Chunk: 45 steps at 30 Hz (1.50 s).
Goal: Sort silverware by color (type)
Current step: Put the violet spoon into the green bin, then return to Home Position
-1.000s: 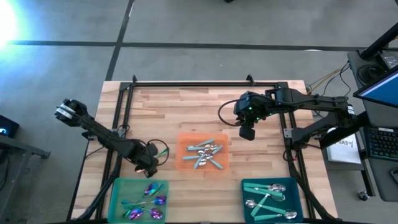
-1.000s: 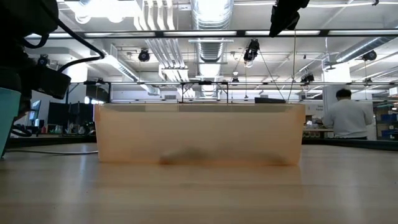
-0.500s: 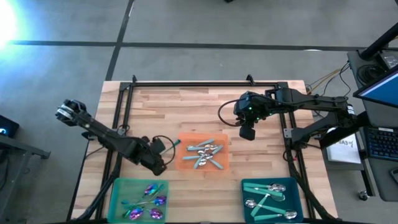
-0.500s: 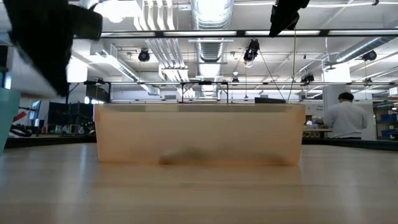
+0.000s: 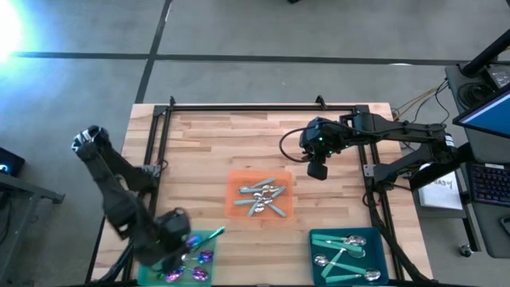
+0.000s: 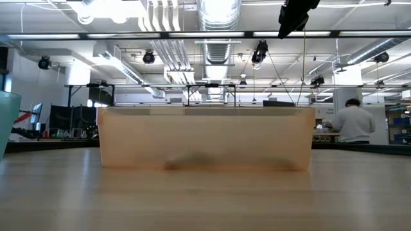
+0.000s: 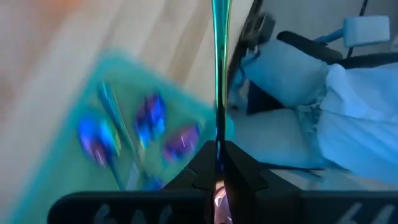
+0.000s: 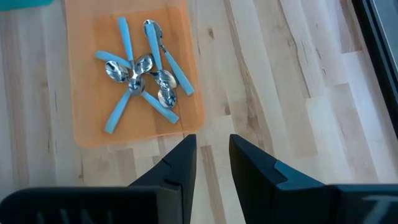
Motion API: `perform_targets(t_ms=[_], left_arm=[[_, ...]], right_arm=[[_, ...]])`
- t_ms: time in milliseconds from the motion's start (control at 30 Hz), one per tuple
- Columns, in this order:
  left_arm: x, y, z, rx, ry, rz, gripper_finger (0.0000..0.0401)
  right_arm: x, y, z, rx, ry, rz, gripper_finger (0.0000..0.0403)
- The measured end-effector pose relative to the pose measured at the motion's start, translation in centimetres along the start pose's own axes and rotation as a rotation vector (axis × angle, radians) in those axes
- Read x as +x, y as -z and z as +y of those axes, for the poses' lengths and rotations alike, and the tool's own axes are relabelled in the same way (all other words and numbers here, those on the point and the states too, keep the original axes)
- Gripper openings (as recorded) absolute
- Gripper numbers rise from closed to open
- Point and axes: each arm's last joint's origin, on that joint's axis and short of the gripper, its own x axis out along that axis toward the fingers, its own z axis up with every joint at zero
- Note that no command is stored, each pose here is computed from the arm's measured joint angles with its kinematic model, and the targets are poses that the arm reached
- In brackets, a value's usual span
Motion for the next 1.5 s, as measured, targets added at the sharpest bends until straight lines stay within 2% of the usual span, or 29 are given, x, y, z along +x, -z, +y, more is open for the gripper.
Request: perform_targets(t_ms=[133, 267, 467, 767, 900, 1000, 1167, 1333, 1500], left_arm=[[0.0, 3.5, 0.1, -0.181, -0.008, 0.070, 0.0000], [0.7, 6.1, 1.4, -0.287, -0.063, 0.107, 0.0000], [2.2, 7.1, 3.0, -0.321, -0.112, 0.107, 0.0004], [2.4, 7.2, 3.3, -0.332, -0.131, 0.120, 0.0056], [2.5, 7.0, 3.3, -0.271, -0.130, 0.091, 0.0074], [2.5, 6.8, 3.3, -0.226, -0.120, 0.027, 0.0077], [2.5, 6.4, 3.3, -0.087, -0.109, -0.122, 0.0076], [2.3, 5.7, 3.3, 0.088, -0.121, -0.350, 0.0075], [2.3, 5.5, 3.3, 0.205, -0.146, -0.426, 0.0075]], right_arm=[[0.0, 0.0, 0.0, 0.000, 0.000, 0.000, 0.0086], [0.0, 0.0, 0.0, 0.000, 0.000, 0.000, 0.0086], [0.0, 0.0, 0.0, 0.017, 0.000, 0.001, 0.0086], [0.0, 0.0, 0.0, 0.022, 0.000, 0.001, 0.0086], [0.0, 0.1, 0.0, 0.005, -0.001, 0.011, 0.0086], [-0.1, 0.2, 0.0, -0.006, -0.001, 0.016, 0.0086], [0.5, 0.7, 0.2, -0.016, -0.009, -0.020, 0.0086], [2.5, 3.0, 0.6, 0.009, -0.026, -0.039, 0.0086], [4.1, 6.4, 1.6, 0.062, -0.080, -0.117, 0.0086]])
